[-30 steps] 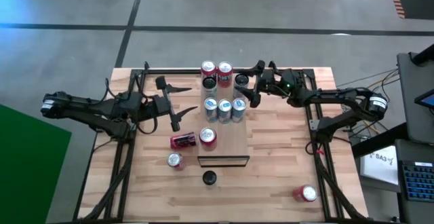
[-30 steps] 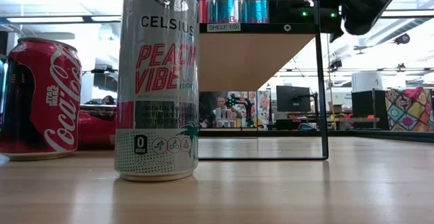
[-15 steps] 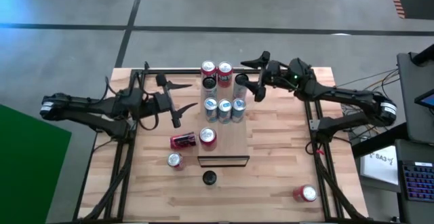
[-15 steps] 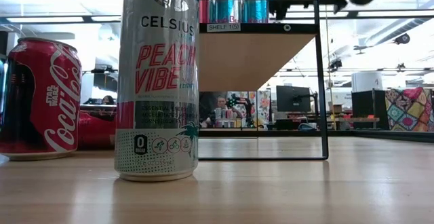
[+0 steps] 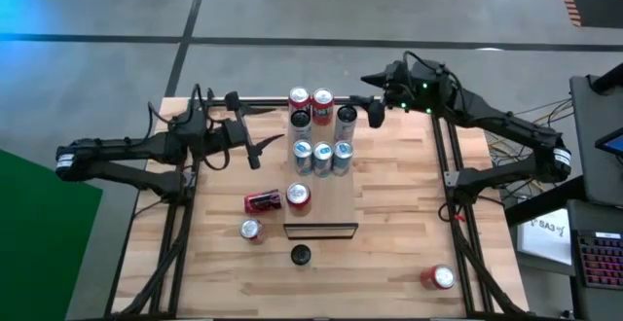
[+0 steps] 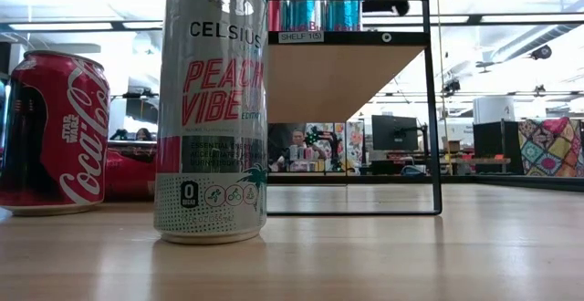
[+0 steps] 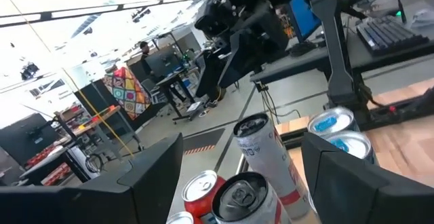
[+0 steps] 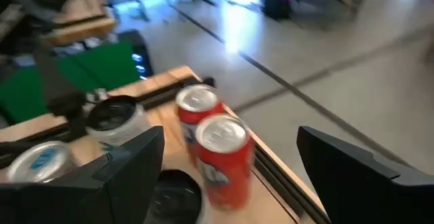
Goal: Place canned beverage on shelf
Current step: Put the left white pink soda can on the shelf aligned with the other white pink soda can
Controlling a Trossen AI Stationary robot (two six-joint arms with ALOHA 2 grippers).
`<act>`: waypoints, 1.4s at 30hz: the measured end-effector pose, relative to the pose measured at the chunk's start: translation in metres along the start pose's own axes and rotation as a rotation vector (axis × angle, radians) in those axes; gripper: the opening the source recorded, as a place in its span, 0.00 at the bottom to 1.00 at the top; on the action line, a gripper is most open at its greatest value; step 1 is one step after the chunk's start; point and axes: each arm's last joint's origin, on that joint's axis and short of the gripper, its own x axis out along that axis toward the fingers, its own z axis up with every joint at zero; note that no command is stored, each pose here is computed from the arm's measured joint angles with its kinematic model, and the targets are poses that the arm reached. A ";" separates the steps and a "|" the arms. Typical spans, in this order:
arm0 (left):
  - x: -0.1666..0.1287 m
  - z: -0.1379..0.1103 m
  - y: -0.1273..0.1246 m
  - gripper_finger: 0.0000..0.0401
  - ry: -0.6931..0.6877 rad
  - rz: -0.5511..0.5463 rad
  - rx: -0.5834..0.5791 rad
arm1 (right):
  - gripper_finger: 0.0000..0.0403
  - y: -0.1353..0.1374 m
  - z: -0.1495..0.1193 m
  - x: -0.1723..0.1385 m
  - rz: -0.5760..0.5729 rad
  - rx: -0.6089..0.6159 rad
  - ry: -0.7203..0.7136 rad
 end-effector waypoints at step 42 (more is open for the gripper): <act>0.000 0.003 0.002 0.67 -0.036 0.017 -0.111 | 0.02 -0.004 -0.070 0.010 0.011 0.226 0.403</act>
